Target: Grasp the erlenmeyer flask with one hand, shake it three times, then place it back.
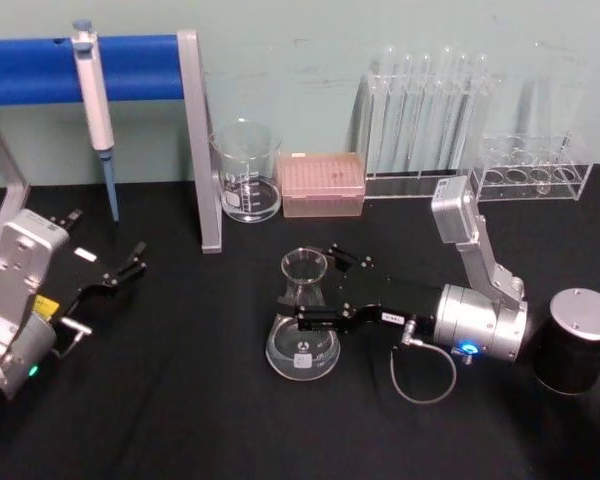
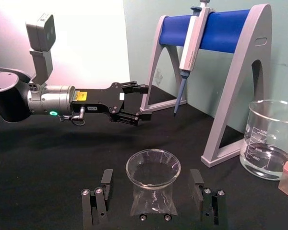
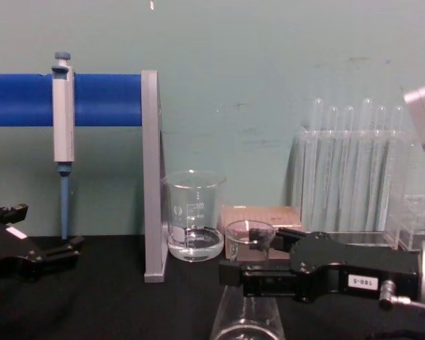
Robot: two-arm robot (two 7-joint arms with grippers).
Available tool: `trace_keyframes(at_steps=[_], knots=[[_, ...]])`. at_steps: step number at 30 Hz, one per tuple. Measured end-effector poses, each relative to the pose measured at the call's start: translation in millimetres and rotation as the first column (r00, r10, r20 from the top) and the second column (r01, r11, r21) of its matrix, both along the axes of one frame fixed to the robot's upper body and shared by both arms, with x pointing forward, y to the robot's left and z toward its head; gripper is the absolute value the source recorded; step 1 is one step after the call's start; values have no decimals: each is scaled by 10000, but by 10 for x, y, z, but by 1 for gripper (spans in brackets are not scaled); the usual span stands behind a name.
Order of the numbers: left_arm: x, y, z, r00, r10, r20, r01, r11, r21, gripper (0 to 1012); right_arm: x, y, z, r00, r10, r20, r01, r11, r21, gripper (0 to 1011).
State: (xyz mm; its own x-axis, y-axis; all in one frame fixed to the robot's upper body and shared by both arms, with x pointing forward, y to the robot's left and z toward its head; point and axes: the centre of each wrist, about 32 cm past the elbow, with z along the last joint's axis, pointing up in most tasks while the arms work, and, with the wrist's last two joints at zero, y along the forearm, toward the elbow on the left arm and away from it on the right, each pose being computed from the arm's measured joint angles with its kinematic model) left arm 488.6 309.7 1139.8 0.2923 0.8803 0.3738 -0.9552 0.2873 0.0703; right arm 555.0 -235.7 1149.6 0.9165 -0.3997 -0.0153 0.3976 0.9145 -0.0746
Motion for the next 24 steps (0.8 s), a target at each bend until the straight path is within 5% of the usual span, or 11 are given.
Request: trace_keyframes(at_steps=[24], knots=[[0, 0, 0, 10000, 0, 0, 0, 10000, 0, 1001, -14, -10, -1, 9998, -192, -32, 192, 9998, -72, 1000]])
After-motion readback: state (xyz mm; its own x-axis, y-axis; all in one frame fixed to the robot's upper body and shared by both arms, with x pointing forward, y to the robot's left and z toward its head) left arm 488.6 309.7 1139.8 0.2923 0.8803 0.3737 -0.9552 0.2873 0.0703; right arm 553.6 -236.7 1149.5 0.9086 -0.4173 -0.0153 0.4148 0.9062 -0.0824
